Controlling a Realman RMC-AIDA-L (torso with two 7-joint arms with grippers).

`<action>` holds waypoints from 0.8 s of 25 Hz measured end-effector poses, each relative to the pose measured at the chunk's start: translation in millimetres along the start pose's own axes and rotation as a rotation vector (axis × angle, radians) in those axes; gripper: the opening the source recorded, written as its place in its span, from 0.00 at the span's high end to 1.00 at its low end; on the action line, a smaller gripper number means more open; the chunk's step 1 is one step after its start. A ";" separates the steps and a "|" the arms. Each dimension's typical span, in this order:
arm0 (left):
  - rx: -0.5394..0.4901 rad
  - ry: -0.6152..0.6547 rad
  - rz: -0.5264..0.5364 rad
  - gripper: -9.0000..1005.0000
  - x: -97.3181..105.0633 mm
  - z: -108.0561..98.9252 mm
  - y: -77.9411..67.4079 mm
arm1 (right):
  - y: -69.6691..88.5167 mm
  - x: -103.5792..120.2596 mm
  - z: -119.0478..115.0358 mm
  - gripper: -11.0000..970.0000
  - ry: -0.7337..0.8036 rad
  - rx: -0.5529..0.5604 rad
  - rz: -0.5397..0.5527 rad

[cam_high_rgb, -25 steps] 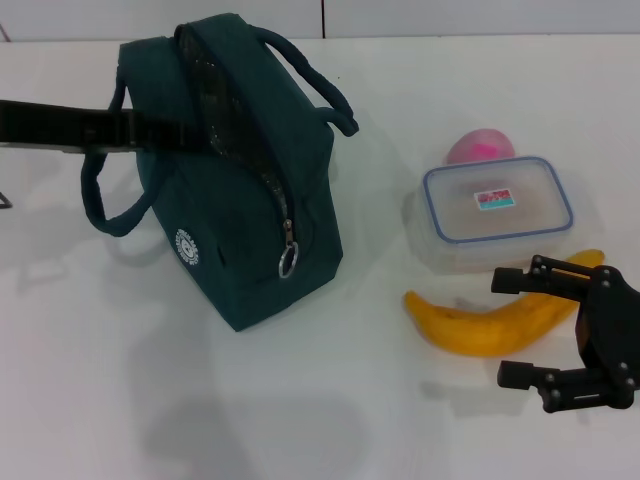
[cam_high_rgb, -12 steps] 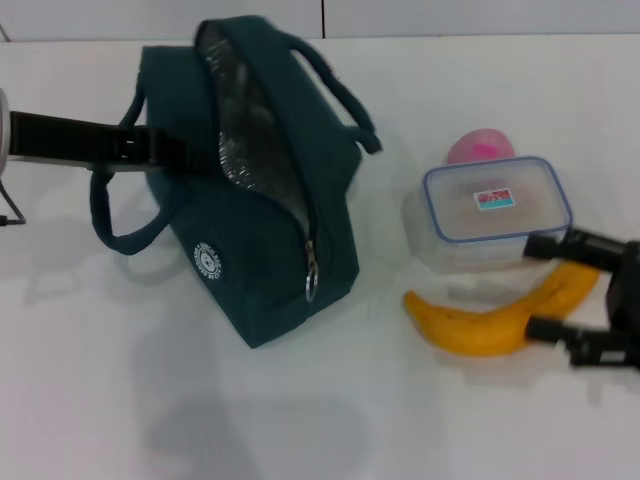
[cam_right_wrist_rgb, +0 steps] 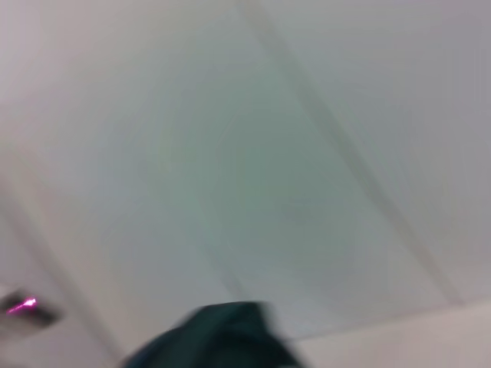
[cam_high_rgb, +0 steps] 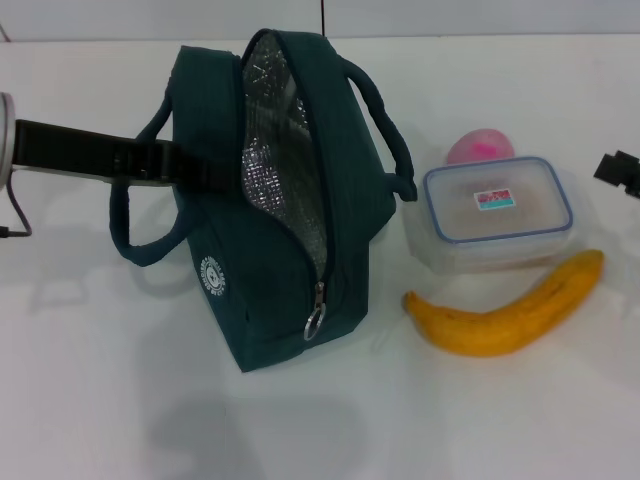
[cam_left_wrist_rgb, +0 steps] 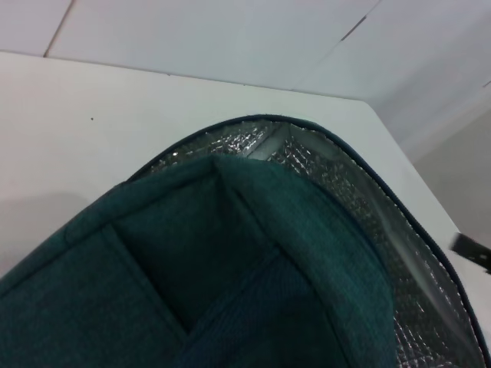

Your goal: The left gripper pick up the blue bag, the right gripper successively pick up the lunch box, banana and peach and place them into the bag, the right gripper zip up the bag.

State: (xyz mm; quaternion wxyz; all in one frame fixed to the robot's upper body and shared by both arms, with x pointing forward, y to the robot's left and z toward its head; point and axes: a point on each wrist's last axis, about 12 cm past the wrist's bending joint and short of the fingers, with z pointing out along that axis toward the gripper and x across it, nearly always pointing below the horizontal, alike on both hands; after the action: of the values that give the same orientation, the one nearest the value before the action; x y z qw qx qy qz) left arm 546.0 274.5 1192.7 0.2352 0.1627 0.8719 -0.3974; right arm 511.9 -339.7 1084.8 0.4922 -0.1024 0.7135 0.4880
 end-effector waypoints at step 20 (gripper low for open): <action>0.028 0.040 0.020 0.96 -7.8 14.0 -6.1 | -42.1 4.3 33.1 0.09 0.113 0.287 0.246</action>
State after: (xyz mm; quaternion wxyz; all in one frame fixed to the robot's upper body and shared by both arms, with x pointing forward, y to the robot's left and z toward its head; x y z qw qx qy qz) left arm 553.6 259.1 1192.7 0.2193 0.1826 0.8691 -0.4041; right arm 556.2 -333.0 1055.0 0.3975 0.0298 0.8094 0.4312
